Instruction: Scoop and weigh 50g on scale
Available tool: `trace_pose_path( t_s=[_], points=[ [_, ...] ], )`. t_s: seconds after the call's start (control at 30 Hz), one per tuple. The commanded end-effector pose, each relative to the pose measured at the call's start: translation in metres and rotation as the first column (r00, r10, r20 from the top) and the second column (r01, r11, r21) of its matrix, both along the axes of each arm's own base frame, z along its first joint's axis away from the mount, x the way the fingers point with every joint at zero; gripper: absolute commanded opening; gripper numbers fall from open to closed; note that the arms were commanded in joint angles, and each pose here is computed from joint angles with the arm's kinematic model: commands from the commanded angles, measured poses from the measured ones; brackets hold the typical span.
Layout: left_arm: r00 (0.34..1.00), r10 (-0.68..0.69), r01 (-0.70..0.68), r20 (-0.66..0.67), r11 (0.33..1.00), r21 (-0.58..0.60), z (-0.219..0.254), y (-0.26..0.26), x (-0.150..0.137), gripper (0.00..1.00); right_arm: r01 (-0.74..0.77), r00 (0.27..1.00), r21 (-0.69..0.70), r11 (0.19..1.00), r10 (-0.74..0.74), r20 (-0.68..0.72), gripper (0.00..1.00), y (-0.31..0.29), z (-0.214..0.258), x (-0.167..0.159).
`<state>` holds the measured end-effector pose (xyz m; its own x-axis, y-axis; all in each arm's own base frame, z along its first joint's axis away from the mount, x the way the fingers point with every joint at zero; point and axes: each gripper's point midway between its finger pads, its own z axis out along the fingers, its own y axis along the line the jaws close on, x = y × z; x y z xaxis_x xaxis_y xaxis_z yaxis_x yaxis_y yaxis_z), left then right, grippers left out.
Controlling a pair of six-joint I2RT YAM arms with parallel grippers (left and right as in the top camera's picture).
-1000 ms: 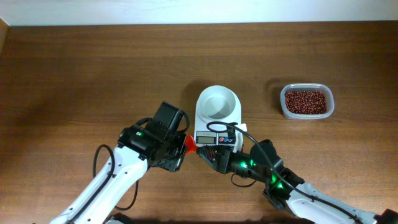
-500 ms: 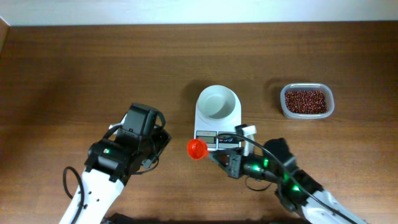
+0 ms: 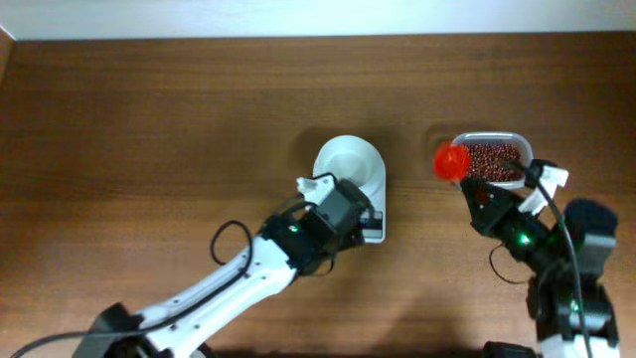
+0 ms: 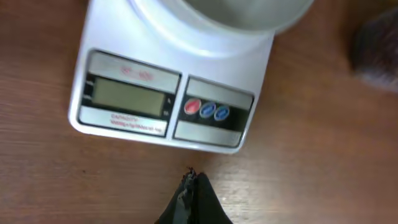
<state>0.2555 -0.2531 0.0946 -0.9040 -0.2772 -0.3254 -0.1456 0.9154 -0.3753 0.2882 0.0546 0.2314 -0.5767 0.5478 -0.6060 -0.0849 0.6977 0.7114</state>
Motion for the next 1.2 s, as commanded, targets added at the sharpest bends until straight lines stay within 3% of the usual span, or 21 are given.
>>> trace_pose_path(
  t_s=[0.0, 0.1, 0.27, 1.17],
  points=[
    [0.998, -0.035, 0.031, 0.048, 0.997, 0.073, -0.013, -0.006, 0.005, 0.0, -0.021, 1.0, -0.145, 0.989, 0.024, 0.015, 0.04, -0.011, 0.028, 0.02],
    [0.997, -0.002, -0.01, 0.083, 0.99, 0.142, -0.036, -0.004, 0.02, 0.0, -0.032, 0.999, -0.147, 0.989, 0.029, -0.021, 0.04, -0.013, 0.024, 0.034],
    [0.997, -0.001, -0.012, 0.083, 0.989, 0.149, -0.061, -0.013, 0.029, 0.0, -0.032, 0.999, -0.147, 0.989, 0.029, -0.02, 0.04, -0.013, 0.024, 0.034],
    [0.998, 0.002, -0.013, 0.062, 0.986, 0.168, -0.088, -0.016, 0.034, 0.0, -0.037, 0.999, -0.149, 0.988, 0.032, -0.036, 0.04, -0.013, 0.021, 0.032]
  ],
)
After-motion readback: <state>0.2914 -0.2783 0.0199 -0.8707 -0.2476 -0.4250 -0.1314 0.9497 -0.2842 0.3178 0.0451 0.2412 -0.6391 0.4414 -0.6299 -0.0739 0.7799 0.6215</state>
